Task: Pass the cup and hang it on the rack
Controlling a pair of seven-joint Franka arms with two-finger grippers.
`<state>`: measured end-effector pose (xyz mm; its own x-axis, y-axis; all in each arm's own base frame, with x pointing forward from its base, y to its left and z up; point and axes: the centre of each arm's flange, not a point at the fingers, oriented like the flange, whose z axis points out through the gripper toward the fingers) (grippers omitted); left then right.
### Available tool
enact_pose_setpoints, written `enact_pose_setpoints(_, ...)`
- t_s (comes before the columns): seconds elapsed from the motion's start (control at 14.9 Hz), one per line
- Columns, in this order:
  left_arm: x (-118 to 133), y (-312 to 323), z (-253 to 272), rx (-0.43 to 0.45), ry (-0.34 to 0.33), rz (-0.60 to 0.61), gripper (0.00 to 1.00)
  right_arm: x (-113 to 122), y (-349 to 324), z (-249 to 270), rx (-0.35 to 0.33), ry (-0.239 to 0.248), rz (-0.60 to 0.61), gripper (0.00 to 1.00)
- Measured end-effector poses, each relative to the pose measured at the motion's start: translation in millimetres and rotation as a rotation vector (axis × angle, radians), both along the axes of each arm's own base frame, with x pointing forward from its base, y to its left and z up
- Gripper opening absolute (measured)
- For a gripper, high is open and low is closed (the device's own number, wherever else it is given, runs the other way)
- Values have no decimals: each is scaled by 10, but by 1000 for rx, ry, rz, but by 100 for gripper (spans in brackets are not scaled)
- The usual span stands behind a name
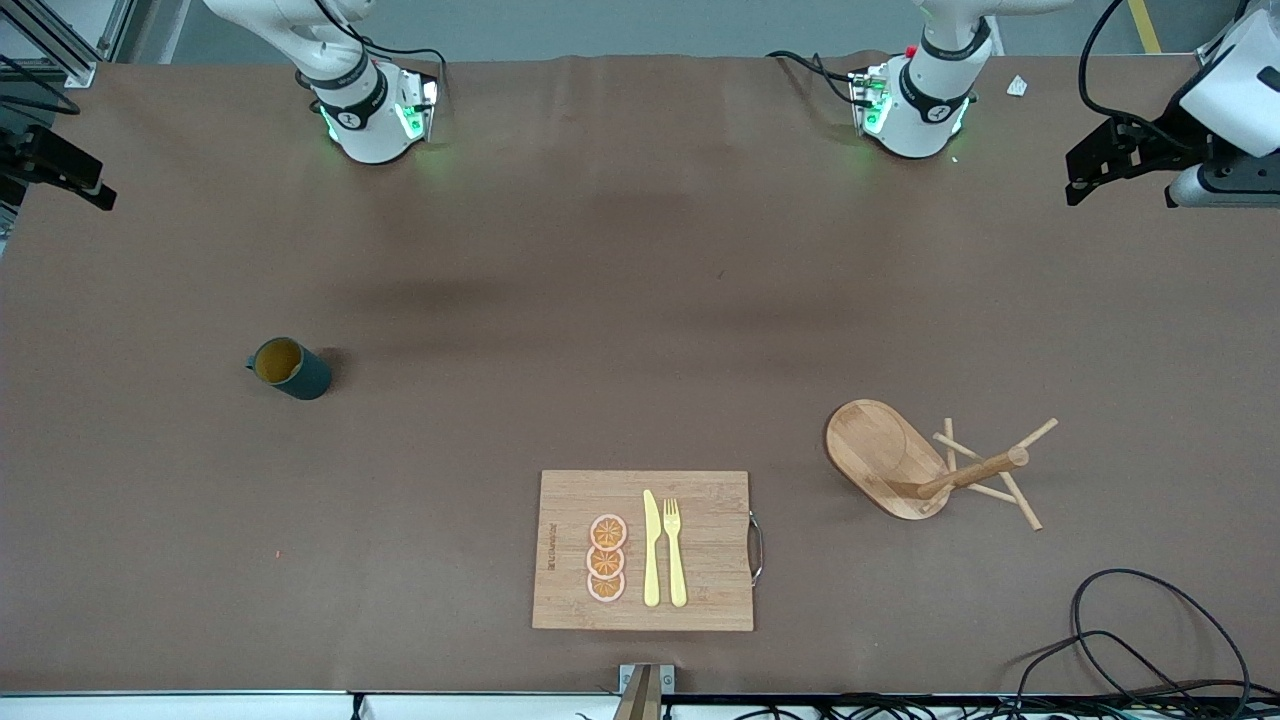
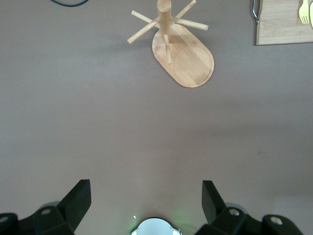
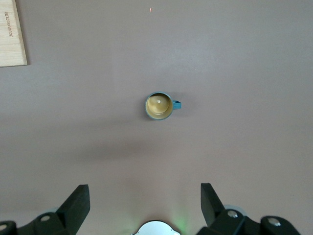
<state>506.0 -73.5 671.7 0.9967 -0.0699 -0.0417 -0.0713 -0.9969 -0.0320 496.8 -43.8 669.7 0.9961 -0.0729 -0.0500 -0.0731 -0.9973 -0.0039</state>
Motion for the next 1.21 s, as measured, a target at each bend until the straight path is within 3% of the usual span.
enact_pose_setpoints(1.21,70,15,-4,-1,11,3,100,0,0,0,0,0,0,100)
